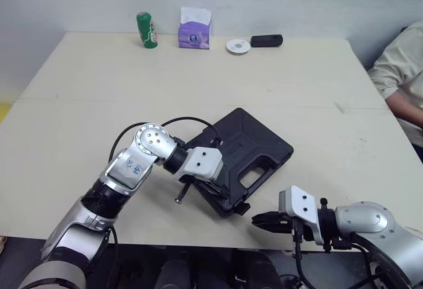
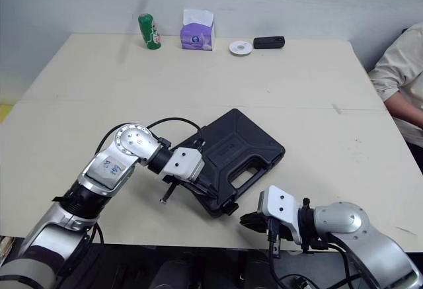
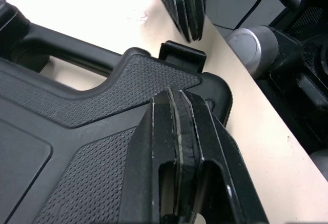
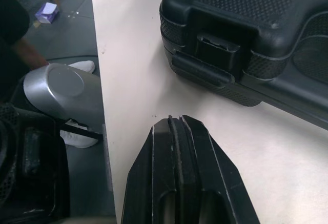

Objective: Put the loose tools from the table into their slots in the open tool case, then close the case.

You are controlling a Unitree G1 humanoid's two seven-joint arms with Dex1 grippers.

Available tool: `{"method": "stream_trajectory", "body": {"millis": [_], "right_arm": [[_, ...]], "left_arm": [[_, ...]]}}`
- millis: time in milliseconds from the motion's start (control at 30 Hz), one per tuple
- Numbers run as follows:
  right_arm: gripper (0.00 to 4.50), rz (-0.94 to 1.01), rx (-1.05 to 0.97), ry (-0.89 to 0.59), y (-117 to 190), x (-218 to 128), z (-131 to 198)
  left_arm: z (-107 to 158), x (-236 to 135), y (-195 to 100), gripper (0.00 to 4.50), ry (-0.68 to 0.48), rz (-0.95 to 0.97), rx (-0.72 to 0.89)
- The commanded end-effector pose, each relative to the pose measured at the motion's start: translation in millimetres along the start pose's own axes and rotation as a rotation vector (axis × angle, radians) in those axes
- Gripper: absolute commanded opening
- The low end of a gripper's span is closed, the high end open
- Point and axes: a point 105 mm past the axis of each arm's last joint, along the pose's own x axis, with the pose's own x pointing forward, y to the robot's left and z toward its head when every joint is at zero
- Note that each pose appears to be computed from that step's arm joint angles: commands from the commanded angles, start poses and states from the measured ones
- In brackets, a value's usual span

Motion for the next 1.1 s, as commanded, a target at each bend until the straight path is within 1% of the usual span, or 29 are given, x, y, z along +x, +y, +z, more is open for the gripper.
{"method": "stream_trajectory", "body": {"millis": [33,100,167,367,800,1033,1100], "right_arm": [[0.0,0.012,-0.03,-0.04,0.5,7.8,6.3],[0.0,0.016,-0.033,-0.048,-0.3,10.6,6.7],[0.0,0.013,-0.033,-0.061,-3.1,13.0,8.4],[0.0,0.005,-0.041,-0.099,-11.1,18.5,17.1],[0.0,0.007,-0.012,-0.194,-20.5,17.2,40.4],[0.0,0.009,-0.024,-0.146,-20.1,14.5,31.7],[0.0,-0.015,-0.039,-0.106,-21.7,4.7,26.2]], "left_arm": [[-41.5,12.9,-21.9,0.07,0.205,-0.101,0.024],[-48.8,13.8,-23.3,0.07,0.241,-0.107,0.012],[-50.6,15.4,-22.5,0.07,0.248,-0.105,0.024],[-47.6,16.8,-12.1,0.07,0.231,-0.057,0.019],[-47.0,18.4,-4.7,0.07,0.221,-0.013,-0.005],[-45.4,17.7,-3.5,0.07,0.206,0.005,-0.017],[-40.5,11.3,0.7,0.07,0.163,0.044,-0.048]]}}
